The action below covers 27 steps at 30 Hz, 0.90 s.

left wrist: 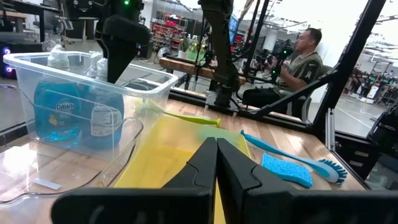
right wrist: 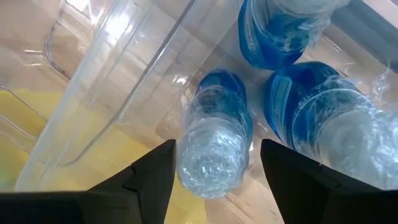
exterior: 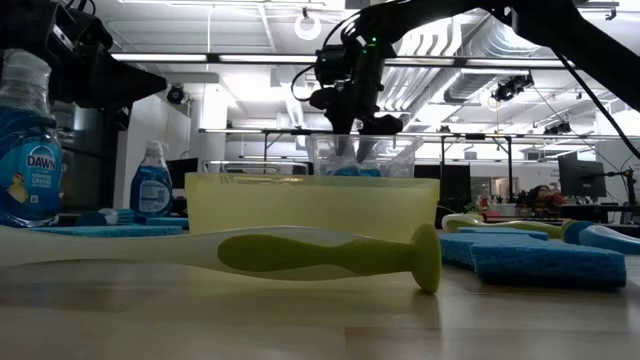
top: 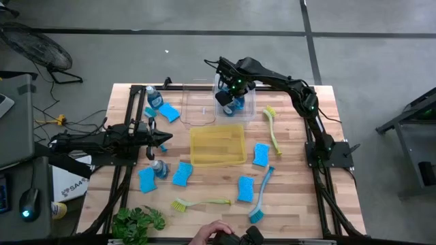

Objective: Pick & Place Kitchen Sink Supplies
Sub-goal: Put the blue dishwasher liquid into the white bin, then put the yellow toilet brush into the yellow bin

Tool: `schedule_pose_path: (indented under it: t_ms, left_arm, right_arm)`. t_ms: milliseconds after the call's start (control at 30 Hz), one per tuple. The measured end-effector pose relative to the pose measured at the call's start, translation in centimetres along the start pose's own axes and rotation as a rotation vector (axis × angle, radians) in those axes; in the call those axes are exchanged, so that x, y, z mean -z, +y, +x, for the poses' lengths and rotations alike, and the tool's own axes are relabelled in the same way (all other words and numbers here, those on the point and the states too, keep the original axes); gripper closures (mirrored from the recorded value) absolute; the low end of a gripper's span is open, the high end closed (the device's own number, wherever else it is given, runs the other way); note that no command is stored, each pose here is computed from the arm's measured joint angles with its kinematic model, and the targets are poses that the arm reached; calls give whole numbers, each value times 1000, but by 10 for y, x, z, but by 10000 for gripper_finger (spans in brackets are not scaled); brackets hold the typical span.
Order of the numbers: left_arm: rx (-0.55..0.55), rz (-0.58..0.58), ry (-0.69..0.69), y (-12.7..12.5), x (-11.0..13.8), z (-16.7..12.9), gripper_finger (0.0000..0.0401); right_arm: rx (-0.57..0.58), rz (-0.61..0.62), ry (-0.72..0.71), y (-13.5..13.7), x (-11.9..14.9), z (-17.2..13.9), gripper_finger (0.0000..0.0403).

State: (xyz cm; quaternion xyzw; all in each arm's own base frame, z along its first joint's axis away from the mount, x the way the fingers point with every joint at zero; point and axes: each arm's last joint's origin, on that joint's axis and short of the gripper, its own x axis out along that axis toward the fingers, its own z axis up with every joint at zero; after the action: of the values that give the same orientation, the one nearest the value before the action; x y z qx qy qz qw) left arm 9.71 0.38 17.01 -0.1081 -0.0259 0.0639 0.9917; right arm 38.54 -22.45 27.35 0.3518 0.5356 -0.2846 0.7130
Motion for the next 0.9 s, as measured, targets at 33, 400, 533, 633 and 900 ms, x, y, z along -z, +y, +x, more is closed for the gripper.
schedule_pose_path:
  t_ms: [33, 400, 533, 633, 900]
  left_arm:
    - [0, 0, 0, 0, 0, 0, 400]
    - [1, 0, 0, 0, 0, 0, 400]
    - [1, 0, 0, 0, 0, 0, 400]
    - [0, 0, 0, 0, 0, 0, 400]
    - [1, 0, 0, 0, 0, 0, 400]
  right_arm:
    - [-1, 1, 1, 0, 0, 0, 175]
    - [-34, -4, -46, 0, 4, -24, 174]
    - [-48, -8, -79, 1, 8, -40, 174]
    - [-57, -12, -99, 1, 12, -53, 174]
    - [-57, -13, -129, 5, 30, -84, 174]
